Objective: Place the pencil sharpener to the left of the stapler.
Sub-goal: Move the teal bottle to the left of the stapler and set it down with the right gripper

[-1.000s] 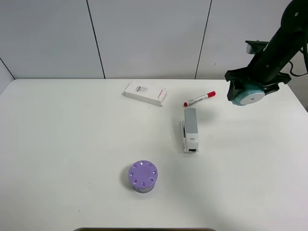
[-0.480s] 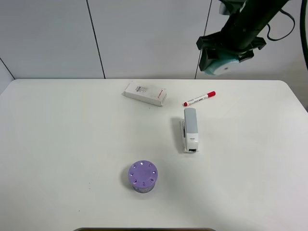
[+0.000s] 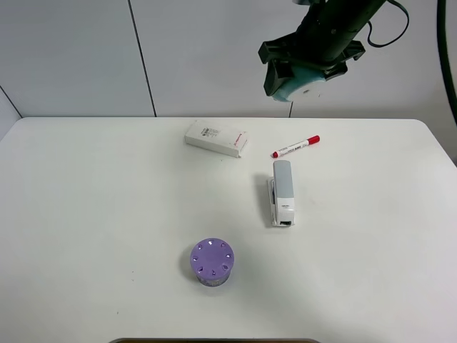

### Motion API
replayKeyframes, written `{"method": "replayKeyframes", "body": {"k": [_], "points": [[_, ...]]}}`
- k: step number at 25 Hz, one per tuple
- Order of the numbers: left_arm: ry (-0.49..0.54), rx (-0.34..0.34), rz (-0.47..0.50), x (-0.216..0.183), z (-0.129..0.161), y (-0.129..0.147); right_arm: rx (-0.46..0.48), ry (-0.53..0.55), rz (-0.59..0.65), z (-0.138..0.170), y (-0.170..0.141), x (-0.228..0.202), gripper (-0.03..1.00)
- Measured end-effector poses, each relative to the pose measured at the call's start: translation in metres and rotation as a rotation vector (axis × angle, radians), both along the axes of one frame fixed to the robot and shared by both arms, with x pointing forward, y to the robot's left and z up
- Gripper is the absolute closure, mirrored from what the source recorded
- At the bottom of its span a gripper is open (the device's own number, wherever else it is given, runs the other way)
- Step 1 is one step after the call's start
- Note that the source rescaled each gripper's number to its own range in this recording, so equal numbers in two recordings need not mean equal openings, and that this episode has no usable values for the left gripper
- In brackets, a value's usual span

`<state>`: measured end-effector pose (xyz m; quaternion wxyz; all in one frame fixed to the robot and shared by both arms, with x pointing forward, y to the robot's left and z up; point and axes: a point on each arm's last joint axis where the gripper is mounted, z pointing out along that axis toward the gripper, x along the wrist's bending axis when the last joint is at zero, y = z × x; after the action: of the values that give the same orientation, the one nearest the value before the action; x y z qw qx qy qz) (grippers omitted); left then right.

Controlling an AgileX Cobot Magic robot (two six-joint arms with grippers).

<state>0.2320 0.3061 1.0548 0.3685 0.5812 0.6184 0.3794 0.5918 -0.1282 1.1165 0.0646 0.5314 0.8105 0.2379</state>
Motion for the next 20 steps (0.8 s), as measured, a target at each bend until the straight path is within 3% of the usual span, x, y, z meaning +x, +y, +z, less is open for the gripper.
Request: {"method": "replayKeyframes", "body": {"k": [5,14,20], "points": [[0.000,0.000,0.000,0.000,0.000,0.000,-0.003,0.008,0.072,-0.008,0.029,-0.008,0.97],[0.000,0.000,0.000,0.000,0.000,0.000,-0.021,0.066,0.187,-0.052,0.086,-0.016,0.97],[0.000,0.000,0.000,0.000,0.000,0.000,-0.064,0.131,0.196,-0.089,0.098,-0.008,0.97]]}}
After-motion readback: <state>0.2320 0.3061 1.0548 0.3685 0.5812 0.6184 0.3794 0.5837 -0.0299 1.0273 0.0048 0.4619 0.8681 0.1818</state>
